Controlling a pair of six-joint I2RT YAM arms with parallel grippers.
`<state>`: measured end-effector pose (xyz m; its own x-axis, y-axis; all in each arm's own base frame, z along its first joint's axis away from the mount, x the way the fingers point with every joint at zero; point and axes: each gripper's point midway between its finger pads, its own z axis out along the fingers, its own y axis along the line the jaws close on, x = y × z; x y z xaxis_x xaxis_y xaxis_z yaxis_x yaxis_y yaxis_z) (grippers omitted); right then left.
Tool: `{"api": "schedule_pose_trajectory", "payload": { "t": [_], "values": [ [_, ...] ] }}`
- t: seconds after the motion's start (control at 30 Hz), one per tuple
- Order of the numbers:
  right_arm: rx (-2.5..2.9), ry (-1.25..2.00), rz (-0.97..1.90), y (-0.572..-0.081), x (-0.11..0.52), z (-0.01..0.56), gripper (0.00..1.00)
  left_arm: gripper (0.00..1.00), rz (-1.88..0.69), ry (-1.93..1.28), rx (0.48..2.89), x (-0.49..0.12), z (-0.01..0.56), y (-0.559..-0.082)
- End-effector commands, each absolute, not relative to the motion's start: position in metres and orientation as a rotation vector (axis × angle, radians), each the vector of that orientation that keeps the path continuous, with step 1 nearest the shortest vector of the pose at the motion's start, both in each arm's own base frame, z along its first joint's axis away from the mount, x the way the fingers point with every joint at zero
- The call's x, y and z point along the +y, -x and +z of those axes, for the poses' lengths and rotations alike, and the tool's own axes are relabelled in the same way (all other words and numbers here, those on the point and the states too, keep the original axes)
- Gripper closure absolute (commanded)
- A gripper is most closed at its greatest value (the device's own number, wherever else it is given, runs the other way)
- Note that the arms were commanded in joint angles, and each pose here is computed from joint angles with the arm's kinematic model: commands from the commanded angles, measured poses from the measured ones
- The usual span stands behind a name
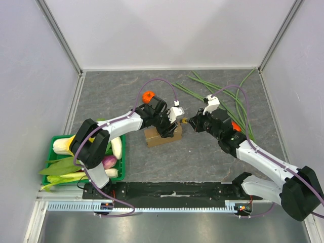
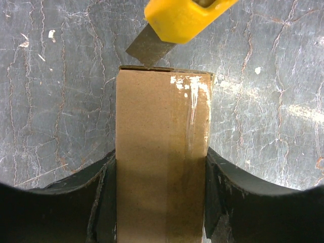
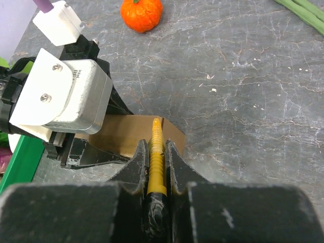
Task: Unpack the express box
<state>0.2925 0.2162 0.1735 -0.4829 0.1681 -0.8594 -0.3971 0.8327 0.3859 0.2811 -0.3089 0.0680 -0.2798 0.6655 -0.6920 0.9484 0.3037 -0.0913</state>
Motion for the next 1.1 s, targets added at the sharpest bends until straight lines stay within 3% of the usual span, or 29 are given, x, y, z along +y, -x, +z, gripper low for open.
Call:
{"api": "schedule_pose_trajectory", "payload": {
  "t": [0.0,0.6,1.07],
  "values": [
    [1.908,0.185,0.692,-0.301,0.222,0.193,1.00,0.66,-0.720,-1.483,2.100,-0.301,0.049,-0.259],
    [1.958,0.203,0.673,-0.294,0.218,0.175,1.00,0.66,-0.688,-1.479,2.115,-0.299,0.045,-0.263],
    [2.067,0.260,0.769,-0.256,0.218,0.145,1.00,0.70,-0.600,-1.398,2.172,-0.294,0.039,-0.277]
  ]
}}
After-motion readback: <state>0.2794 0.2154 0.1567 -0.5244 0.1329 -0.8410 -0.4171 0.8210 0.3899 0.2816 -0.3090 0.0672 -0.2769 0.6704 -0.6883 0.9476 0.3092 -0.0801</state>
